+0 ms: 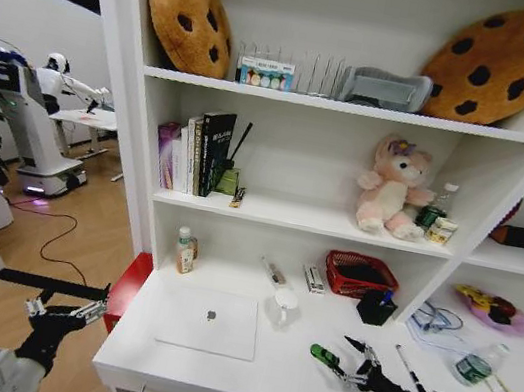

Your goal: Organize the objects on the table.

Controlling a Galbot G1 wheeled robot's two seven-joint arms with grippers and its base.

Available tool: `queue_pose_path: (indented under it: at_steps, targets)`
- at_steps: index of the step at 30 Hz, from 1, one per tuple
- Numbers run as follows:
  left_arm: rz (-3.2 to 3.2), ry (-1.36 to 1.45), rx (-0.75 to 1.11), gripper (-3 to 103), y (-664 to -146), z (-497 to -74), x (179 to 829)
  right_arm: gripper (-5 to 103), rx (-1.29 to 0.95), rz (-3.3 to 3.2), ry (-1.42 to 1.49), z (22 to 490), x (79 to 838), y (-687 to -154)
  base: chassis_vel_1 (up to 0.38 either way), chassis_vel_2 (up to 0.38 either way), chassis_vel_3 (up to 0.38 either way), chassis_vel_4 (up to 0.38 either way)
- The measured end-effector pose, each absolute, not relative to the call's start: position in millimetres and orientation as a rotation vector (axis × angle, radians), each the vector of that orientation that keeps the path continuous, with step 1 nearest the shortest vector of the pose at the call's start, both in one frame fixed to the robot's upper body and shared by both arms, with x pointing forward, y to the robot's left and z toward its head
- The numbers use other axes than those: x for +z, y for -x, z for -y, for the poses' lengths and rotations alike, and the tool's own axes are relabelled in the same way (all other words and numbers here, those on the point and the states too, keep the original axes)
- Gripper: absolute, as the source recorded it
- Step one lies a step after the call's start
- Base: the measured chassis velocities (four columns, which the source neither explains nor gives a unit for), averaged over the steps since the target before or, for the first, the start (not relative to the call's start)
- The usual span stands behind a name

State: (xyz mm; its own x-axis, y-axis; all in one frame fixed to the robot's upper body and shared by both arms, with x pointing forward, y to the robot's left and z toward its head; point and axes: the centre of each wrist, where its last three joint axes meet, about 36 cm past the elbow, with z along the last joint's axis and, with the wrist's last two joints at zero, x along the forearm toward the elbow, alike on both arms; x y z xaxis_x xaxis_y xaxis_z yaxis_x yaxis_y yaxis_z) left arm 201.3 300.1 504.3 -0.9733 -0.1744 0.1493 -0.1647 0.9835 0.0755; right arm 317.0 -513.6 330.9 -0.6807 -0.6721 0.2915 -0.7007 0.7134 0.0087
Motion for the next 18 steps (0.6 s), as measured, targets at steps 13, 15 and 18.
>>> queue_pose_path:
  at_steps: [13,15,18]
  targets:
    - [2.973,-0.255,-0.094,100,-201,-300,504,73,0.132,2.551,-1.136,513,316,-334,0.0,0.0,0.0,0.0]
    - [2.973,-0.255,-0.094,100,-201,-300,504,67,0.133,2.552,-1.135,513,317,-336,0.0,0.0,0.0,0.0]
    - [2.973,-0.256,-0.094,100,-201,-300,504,56,0.133,2.552,-1.136,513,318,-336,0.0,0.0,0.0,0.0]
